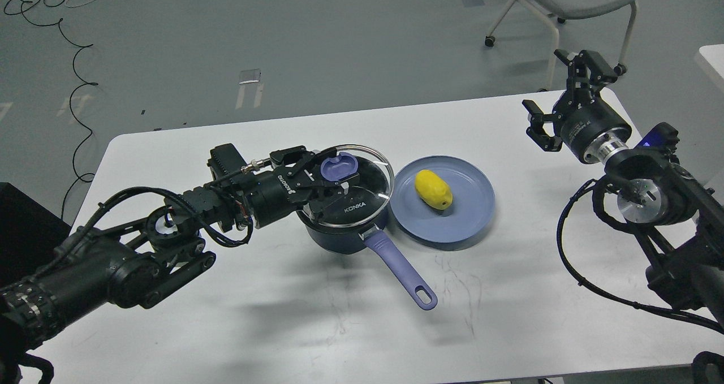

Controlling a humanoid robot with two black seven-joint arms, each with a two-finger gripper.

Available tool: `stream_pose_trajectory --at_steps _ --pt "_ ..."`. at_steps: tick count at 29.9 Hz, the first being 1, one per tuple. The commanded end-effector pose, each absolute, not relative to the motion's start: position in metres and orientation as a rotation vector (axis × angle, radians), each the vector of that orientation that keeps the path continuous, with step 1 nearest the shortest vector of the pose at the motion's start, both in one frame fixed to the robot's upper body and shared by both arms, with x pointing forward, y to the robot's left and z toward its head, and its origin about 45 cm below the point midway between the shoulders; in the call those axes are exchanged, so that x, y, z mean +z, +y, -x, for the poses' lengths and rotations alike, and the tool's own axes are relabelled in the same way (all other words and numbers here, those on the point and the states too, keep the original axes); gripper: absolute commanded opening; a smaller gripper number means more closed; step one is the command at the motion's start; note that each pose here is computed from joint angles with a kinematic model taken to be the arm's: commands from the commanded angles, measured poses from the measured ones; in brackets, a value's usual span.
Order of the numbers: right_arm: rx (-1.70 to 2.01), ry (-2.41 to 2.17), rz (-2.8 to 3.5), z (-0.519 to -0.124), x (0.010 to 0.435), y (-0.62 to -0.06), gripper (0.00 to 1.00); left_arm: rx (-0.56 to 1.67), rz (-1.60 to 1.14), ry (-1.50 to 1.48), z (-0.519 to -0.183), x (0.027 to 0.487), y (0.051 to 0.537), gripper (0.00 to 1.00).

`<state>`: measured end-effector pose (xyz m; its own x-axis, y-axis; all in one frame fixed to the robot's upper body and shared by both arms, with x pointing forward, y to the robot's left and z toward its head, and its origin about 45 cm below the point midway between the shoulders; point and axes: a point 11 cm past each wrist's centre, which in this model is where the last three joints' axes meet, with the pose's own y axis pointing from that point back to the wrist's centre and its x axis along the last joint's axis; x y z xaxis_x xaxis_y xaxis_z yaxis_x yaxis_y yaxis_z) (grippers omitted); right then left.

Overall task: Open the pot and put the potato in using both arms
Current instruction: 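Lift the glass lid off the pot and carry it aside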

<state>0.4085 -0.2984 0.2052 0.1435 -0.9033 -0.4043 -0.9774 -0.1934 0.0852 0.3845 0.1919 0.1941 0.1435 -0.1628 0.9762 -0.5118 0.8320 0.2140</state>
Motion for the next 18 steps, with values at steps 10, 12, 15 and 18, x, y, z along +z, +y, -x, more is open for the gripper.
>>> stream_pose_trajectory --at_steps 10,12,15,18 --pt "0.552 1.849 2.225 -0.409 0.205 -0.296 1.00 0.396 -0.761 -1.429 -0.406 0.228 0.281 0.51" --pt "0.552 1.849 2.225 -0.409 0.205 -0.296 1.00 0.396 -0.812 -1.411 -0.403 0.221 0.299 0.51" --pt "0.554 1.847 2.231 -0.409 0.204 -0.294 1.00 0.390 -0.885 -1.375 -0.395 0.206 0.325 0.51" --pt "0.556 1.846 2.230 -0.409 0.204 -0.294 1.00 0.391 -0.922 -1.349 -0.389 0.196 0.339 0.51"
